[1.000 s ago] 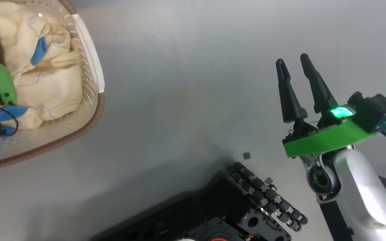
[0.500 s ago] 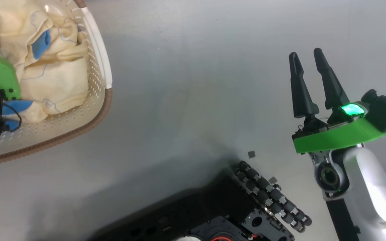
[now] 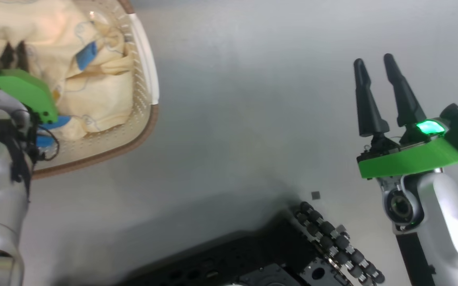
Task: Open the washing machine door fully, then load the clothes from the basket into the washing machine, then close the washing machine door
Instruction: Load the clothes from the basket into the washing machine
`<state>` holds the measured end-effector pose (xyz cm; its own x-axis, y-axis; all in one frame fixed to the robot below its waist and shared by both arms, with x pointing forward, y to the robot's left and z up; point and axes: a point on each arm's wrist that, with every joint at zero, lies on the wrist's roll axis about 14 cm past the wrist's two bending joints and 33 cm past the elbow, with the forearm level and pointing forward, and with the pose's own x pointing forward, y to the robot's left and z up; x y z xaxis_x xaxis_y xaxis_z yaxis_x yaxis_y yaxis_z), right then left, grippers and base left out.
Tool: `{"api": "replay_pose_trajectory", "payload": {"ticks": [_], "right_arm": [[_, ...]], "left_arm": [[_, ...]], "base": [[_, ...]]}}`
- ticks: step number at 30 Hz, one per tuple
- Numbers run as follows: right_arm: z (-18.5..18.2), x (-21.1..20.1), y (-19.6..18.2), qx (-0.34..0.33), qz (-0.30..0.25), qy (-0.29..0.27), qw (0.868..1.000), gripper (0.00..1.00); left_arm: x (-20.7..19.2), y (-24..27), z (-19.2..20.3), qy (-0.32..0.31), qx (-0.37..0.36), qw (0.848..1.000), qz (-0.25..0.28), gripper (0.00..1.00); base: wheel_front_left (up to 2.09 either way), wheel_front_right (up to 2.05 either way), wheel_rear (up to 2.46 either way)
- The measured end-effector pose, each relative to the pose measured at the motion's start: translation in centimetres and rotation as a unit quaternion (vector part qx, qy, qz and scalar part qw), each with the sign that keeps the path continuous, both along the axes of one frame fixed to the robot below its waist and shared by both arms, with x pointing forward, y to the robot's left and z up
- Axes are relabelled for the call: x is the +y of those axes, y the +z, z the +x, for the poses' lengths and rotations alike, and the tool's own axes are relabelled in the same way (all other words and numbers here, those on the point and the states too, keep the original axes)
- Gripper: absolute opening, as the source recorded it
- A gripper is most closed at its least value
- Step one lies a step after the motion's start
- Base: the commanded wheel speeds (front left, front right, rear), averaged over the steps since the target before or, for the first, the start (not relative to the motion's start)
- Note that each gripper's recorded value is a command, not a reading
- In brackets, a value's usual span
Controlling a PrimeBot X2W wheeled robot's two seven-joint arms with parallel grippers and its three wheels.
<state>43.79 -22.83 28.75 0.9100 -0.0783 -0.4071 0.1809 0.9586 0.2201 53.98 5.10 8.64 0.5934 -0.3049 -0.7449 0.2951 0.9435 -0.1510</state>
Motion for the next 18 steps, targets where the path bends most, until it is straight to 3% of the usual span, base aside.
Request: {"api": "replay_pose_trajectory", "payload": {"ticks": [9,18], "right_arm": [[1.8,1.0,3.2,-0.051,0.005,0.023,0.998,1.0],[0.2,2.8,6.5,-0.072,0.017,0.048,0.996,1.0]], "left_arm": [[0.2,8.1,-0.1,0.036,-0.091,0.994,-0.045,0.0],[2.4,15.3,-5.0,0.077,-0.134,0.986,-0.055,0.0]], "base": [[0.0,0.0,0.0],[0.0,0.0,0.0]]}}
